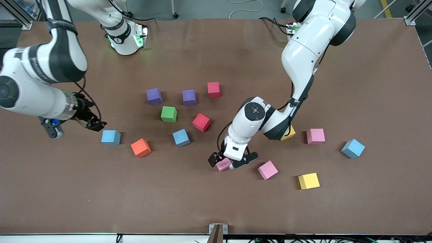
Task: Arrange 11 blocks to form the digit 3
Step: 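Move the left gripper to the pink cube while the right gripper reaches purple, then grasp the pink cube with the left gripper while the right grasps purple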
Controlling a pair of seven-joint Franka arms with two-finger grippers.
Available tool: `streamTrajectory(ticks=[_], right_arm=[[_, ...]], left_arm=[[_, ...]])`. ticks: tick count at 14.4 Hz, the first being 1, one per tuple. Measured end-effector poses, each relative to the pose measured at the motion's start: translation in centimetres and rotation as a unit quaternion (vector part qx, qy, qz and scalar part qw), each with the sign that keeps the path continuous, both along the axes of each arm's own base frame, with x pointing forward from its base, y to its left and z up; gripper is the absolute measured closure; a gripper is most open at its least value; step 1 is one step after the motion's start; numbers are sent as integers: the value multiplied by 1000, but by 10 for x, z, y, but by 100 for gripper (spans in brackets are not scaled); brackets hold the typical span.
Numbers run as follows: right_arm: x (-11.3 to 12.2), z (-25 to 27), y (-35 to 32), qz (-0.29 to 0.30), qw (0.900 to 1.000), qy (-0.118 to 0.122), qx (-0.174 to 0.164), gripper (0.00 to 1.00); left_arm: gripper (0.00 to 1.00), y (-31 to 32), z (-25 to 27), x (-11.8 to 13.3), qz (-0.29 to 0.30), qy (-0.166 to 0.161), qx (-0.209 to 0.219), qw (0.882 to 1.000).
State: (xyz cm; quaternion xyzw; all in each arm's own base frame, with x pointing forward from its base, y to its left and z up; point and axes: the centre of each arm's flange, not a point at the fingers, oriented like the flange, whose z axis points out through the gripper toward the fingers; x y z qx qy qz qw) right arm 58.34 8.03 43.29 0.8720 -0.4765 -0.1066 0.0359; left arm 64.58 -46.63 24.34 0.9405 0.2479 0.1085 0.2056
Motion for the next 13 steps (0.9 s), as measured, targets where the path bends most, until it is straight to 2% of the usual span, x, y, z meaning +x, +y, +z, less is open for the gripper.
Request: streamTrajectory(ticks=[4, 9, 13], right_arm=[[-36, -30, 24, -26, 1000, -6, -10, 0], [-92, -79, 59, -45, 999, -24, -19, 0], [-124, -114, 67, -58, 997, -40, -21, 0]], left_arm=[[0, 3, -19, 0, 1, 8, 10, 1000], [0, 3, -40, -3, -5, 16, 16, 1000], [0, -2, -55, -2, -4, 3, 2, 1000]])
